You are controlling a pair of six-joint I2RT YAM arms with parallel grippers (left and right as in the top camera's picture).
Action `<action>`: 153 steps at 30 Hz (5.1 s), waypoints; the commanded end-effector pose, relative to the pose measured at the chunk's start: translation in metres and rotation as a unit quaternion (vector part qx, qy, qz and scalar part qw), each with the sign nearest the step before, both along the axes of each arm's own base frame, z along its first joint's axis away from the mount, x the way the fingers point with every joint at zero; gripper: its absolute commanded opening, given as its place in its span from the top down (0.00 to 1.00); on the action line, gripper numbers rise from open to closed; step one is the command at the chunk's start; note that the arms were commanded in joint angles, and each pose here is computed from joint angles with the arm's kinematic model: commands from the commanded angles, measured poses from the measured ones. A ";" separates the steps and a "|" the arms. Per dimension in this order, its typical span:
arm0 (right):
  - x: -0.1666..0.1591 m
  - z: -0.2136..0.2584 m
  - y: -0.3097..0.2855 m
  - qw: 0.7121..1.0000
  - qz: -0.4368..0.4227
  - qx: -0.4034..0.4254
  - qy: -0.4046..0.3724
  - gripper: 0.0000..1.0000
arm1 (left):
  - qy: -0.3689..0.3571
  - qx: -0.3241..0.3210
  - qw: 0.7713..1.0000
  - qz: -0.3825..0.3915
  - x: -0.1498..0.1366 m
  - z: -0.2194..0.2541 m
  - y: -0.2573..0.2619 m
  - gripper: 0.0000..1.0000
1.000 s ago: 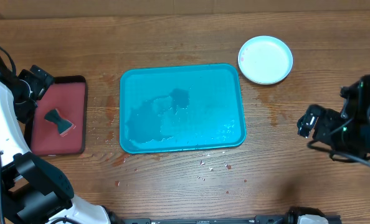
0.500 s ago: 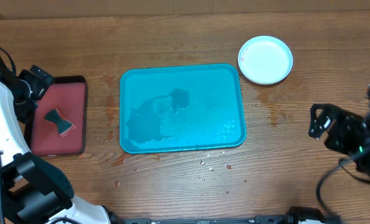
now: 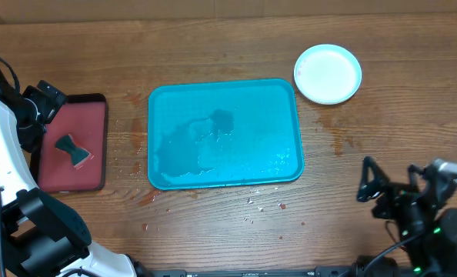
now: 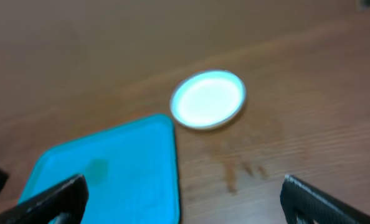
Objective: Clean dirty plates on tray and stack at the side
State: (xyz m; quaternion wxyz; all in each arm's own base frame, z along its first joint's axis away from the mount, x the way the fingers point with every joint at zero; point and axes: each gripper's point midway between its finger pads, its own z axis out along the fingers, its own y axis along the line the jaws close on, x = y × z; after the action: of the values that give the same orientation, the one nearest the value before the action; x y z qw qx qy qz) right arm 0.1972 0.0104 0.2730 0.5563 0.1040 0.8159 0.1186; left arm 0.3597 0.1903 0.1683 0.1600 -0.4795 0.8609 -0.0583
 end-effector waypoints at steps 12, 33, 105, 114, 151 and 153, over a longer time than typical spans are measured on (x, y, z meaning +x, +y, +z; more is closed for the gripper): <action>0.025 -0.059 0.038 0.984 0.094 0.002 -0.152 0.00 | -0.006 0.003 1.000 0.000 0.001 0.003 0.002 0.00; 0.047 -0.092 0.022 0.980 0.042 -0.007 -0.192 0.00 | -0.006 0.003 1.000 0.000 0.001 0.003 0.002 0.00; 0.048 -0.103 0.018 0.985 0.031 -0.010 -0.171 0.00 | -0.245 0.232 0.941 -0.019 -0.115 0.228 -0.081 0.00; 0.048 -0.103 0.018 0.985 0.031 -0.010 -0.171 0.00 | -0.163 0.161 0.972 -0.053 -0.145 0.176 -0.106 0.00; 0.048 -0.103 0.018 0.985 0.031 -0.010 -0.171 0.00 | -0.455 0.280 0.828 -0.171 -0.126 0.023 -0.158 0.00; 0.048 -0.103 0.018 0.985 0.031 -0.010 -0.171 0.00 | -0.455 0.294 0.820 -0.183 -0.127 0.021 -0.159 0.00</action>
State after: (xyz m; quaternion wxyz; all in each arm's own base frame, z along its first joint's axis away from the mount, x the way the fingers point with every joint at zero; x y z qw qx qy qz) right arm 0.2448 0.0280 0.1714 0.6824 0.0522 0.7149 0.1436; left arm 0.2339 0.0332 0.1921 0.6426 -0.2050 0.7347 -0.0729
